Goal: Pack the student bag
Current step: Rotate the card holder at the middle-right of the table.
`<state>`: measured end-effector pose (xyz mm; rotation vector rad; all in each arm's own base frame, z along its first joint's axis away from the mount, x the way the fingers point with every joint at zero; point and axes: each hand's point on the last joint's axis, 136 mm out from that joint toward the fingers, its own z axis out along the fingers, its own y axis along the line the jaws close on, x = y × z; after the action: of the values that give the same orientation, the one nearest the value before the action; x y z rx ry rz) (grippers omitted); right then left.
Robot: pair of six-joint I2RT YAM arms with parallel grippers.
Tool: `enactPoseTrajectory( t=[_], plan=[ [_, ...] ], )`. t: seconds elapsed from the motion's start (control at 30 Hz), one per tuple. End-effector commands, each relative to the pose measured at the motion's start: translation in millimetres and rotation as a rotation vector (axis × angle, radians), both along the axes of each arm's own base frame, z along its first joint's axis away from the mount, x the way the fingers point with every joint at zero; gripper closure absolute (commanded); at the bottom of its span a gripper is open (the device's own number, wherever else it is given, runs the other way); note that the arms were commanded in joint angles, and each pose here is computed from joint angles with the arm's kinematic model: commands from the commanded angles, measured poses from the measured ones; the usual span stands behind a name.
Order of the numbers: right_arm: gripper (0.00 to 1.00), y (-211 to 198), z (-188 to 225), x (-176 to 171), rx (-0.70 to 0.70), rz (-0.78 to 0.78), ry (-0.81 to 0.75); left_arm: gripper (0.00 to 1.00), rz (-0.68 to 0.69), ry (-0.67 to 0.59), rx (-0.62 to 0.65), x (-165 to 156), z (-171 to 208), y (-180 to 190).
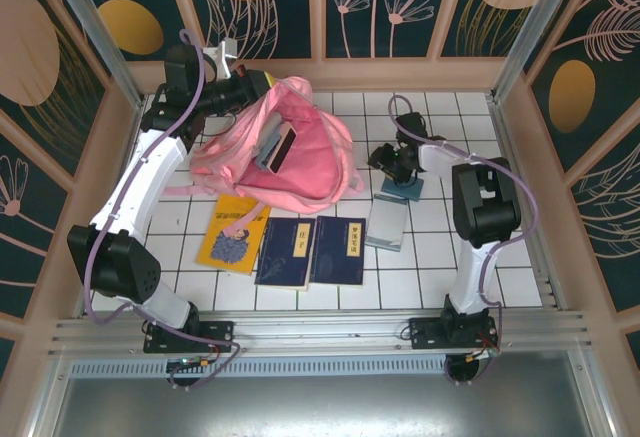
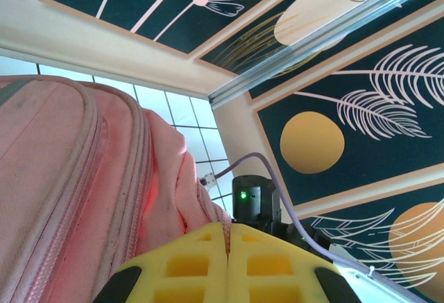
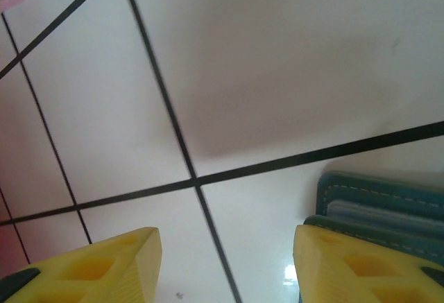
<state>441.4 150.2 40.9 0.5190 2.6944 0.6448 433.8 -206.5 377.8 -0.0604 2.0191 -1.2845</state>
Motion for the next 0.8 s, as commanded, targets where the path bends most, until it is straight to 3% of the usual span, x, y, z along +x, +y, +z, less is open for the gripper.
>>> enactPoseTrajectory(
  t=[0.0,0.27,0.4,0.53,0.77],
  plan=[
    [0.46,-23.4,-0.8,8.5,-0.038,-0.073,0.009,1.00,-0.006,-0.168,-0.046,-6.3,53.3,3.7],
    [0.46,-75.1,27.7,9.3,-0.033,-0.246,-0.068,1.00,-0.002,-0.168,-0.042,-7.1,52.1,4.3],
    [0.42,-113.0,53.2,-0.6,-0.115,-0.344,-0.144,1.00,-0.002,-0.164,-0.046,-6.0,51.0,4.0],
    [0.39,-139.1,35.5,-24.4,-0.172,-0.395,-0.078,1.00,-0.005,-0.168,-0.049,-6.1,53.3,3.7],
    [0.38,-117.6,6.2,-46.7,-0.055,-0.288,-0.033,1.00,-0.008,-0.167,-0.050,-8.0,51.8,3.7]
  ],
)
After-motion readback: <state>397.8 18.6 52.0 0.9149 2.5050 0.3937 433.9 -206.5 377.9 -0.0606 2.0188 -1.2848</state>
